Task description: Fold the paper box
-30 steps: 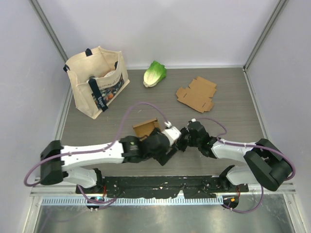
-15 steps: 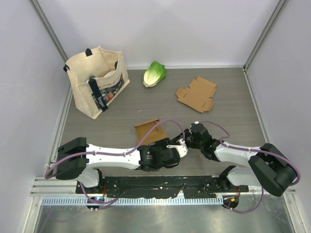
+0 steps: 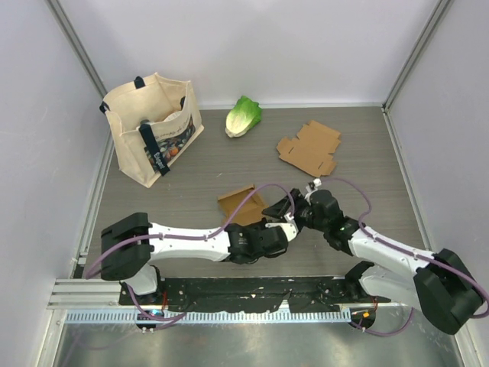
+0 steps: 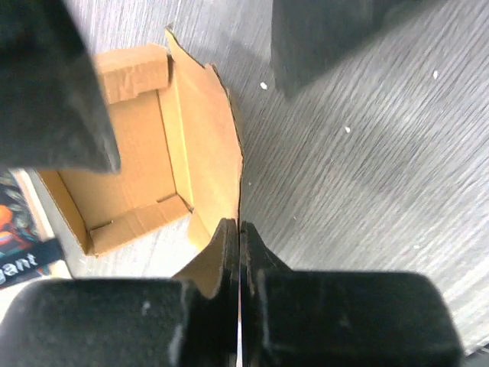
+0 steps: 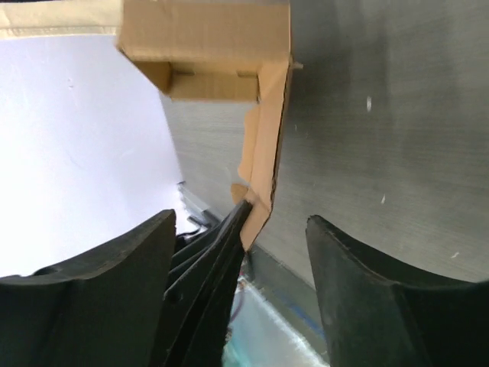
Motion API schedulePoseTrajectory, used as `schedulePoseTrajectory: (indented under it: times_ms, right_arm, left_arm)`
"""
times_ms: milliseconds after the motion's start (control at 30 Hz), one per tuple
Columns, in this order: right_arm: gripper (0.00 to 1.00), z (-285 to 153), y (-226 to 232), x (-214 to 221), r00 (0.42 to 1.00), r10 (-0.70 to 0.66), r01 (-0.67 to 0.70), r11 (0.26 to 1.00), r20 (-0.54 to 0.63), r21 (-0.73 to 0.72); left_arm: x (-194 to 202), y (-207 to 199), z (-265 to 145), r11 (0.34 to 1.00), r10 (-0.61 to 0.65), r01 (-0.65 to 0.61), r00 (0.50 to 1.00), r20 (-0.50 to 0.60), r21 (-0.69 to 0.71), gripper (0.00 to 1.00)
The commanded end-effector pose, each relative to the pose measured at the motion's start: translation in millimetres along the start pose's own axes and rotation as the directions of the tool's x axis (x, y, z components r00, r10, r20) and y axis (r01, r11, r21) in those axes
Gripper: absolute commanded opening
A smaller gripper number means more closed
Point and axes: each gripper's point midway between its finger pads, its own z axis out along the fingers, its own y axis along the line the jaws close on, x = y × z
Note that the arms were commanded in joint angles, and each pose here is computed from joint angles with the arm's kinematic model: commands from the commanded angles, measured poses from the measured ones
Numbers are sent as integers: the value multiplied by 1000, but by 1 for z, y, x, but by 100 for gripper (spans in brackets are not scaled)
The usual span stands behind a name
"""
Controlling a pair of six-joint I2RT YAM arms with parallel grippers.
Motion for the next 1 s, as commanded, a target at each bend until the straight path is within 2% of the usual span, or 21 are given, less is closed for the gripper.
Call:
schedulePoseTrajectory:
  times_ms: [0,33,67,100,133,200,267,333,367,433,467,500,533,600,633,667,700,733,800,833,967]
  right_arm:
    - [77,-21,28,-38,919,-383,381,924,93,34]
    - [79,-32,42,-60,887,-430,421,903,166,88]
    - [79,-41,27,-66,877,-457,429,884,150,184]
    - [80,-48,25,-76,827,-540,498,832,155,243]
    - [80,-61,37,-98,777,-586,506,799,232,323]
    - [80,-85,34,-116,723,-642,496,740,256,454]
    - [81,-100,26,-128,679,-695,496,672,238,550]
    - [81,-102,24,-128,661,-724,522,632,195,573]
    - [81,-98,19,-127,670,-724,530,621,164,578]
    - [81,-96,10,-124,673,-730,546,596,116,589]
    - [81,-92,6,-121,680,-728,557,591,88,584]
    - [81,-88,1,-115,680,-731,580,585,59,567]
    - [81,-82,7,-110,650,-758,630,573,47,525]
    - [82,-67,14,-79,600,-800,731,545,-7,411]
    - [81,-59,27,-69,563,-827,769,528,11,360]
    - [82,-51,32,-45,496,-868,828,469,-13,307]
    - [82,-46,37,-34,462,-887,854,441,-10,277]
    - [82,-39,50,-26,426,-904,875,419,25,243]
    - [82,-28,53,1,349,-937,917,347,23,195]
    - [82,-17,60,13,323,-945,931,325,40,167]
    - [82,4,77,44,187,-978,965,201,96,168]
  left_arm:
    - [-21,30,-21,969,-247,246,968,37,24,0]
    - [-22,38,-25,953,-302,302,953,24,20,0]
    - [-22,45,-25,918,-397,397,918,10,19,0]
    - [-23,49,-29,898,-440,440,898,2,23,0]
    - [-26,57,-36,882,-470,470,883,-5,21,0]
    - [-30,66,-41,824,-566,566,824,-7,7,0]
    - [-31,77,-48,768,-640,640,768,-32,12,0]
    - [-31,86,-55,673,-737,739,673,-59,18,0]
    - [-25,96,-51,617,-785,787,615,-76,3,0]
    - [-19,106,-49,458,-881,889,457,-126,16,0]
    - [-16,110,-48,402,-905,916,399,-147,13,0]
    - [-14,109,-49,297,-939,955,292,-181,-3,0]
    - [-4,121,-47,220,-961,974,209,-178,-44,0]
    - [7,128,-45,109,-981,987,88,-173,-120,0]
    - [13,133,-44,-23,-988,982,-50,-144,-186,0]
    - [29,128,-46,-52,-982,961,-98,-160,-272,0]
    - [32,130,-48,-96,-976,945,-151,-159,-312,0]
    - [39,132,-47,-194,-955,910,-261,-142,-367,0]
    - [48,126,-47,-231,-926,872,-333,-177,-431,0]
    - [49,125,-46,-279,-902,849,-393,-181,-450,0]
    - [55,125,-46,-361,-854,789,-494,-164,-498,0]
